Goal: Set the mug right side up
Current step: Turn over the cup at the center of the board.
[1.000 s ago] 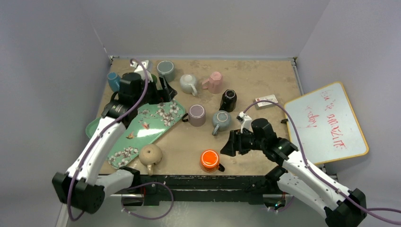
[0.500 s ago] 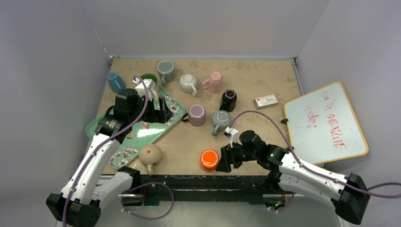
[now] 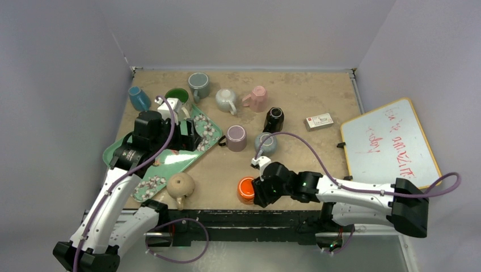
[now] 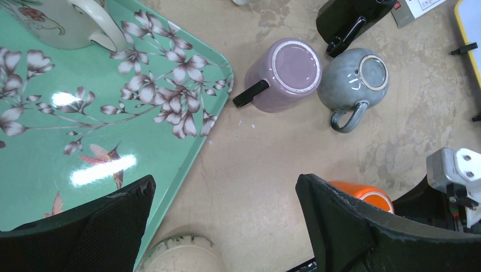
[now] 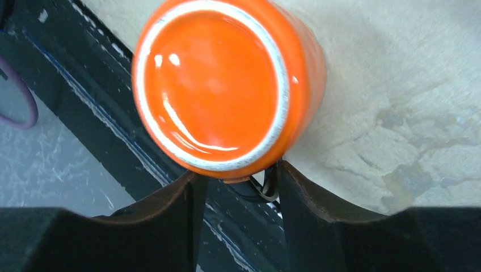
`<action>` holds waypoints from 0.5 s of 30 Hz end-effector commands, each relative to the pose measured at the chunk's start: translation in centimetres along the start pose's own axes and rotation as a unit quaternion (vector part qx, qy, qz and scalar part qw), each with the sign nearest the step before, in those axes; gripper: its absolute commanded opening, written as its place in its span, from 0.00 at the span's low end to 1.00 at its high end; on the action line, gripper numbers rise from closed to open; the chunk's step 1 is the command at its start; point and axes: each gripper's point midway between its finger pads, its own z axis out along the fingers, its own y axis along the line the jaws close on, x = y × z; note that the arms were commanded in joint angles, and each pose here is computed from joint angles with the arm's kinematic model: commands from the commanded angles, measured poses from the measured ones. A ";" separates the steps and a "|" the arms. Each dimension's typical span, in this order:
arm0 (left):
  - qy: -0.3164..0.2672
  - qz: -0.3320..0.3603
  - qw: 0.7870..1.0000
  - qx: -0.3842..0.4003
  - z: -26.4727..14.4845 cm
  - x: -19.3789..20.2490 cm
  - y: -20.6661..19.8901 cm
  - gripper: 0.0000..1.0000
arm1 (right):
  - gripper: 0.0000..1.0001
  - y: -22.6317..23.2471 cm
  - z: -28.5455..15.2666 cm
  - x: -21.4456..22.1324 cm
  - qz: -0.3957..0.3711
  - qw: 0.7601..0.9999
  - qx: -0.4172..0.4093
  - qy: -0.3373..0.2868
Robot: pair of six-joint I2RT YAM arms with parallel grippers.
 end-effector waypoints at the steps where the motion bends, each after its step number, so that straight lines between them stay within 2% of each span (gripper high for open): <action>1: -0.021 0.011 0.999 -0.024 -0.6 -0.6 0.9 0.95 | 0.50 0.2 -0.6 -3.4 -0.030 0.996 0.064 -0.053; 6: -0.025 0.011 0.999 -0.036 -0.8 -0.7 1.3 0.95 | 0.45 1.4 -0.3 -4.3 -0.038 0.995 0.053 -0.071; 15: -0.030 0.010 0.998 -0.050 -1.0 -0.7 1.8 0.95 | 0.43 1.1 0.5 -4.2 -0.045 0.992 0.098 -0.064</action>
